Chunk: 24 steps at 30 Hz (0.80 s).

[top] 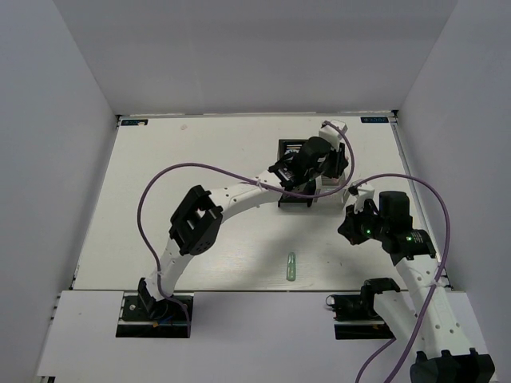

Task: Sort the stationery into containers
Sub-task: Place the pen in the storage box.

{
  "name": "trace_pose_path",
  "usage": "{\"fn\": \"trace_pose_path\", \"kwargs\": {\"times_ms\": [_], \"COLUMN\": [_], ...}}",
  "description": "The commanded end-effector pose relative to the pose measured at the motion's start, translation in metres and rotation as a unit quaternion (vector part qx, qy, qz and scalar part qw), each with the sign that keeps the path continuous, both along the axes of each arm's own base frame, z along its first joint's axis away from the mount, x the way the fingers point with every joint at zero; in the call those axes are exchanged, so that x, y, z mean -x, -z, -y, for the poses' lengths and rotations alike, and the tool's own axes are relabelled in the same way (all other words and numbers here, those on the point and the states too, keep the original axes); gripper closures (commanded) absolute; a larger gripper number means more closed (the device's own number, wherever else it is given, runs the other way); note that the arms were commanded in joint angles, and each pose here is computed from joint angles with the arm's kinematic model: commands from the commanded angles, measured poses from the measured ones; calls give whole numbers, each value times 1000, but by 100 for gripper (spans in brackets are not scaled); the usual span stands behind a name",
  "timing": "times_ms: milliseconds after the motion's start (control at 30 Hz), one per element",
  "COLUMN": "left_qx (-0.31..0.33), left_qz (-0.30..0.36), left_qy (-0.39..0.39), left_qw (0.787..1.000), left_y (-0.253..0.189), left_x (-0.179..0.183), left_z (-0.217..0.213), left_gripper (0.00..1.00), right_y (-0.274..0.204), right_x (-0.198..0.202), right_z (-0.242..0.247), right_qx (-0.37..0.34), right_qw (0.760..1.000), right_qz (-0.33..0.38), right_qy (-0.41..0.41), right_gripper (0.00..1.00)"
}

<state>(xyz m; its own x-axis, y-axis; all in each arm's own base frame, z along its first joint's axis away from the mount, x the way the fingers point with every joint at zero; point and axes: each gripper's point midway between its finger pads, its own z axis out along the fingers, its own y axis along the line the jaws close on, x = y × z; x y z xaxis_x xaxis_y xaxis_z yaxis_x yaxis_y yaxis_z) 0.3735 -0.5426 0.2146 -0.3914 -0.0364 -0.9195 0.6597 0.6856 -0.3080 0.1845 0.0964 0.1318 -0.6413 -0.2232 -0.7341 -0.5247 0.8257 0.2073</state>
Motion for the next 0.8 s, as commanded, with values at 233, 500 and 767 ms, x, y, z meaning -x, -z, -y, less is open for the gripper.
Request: {"fn": "trace_pose_path", "kwargs": {"times_ms": [233,500,767], "left_qx": [30,-10,-22], "left_qz": [26,11,6], "left_qy": [6,0,-6], "left_qw": [999,1000,1000], "left_y": [-12,14,18], "left_x": [-16,-15,-15], "left_z": [2,-5,-7], "left_gripper": [100,83,52], "right_y": [0,-1,-3], "right_x": [-7,-6,-5], "right_z": [2,1,-1], "right_qx": [-3,-8,-20], "right_qw": [1000,1000,1000], "right_qz": [8,6,6], "right_qy": [5,3,-3], "right_gripper": [100,81,67]}}
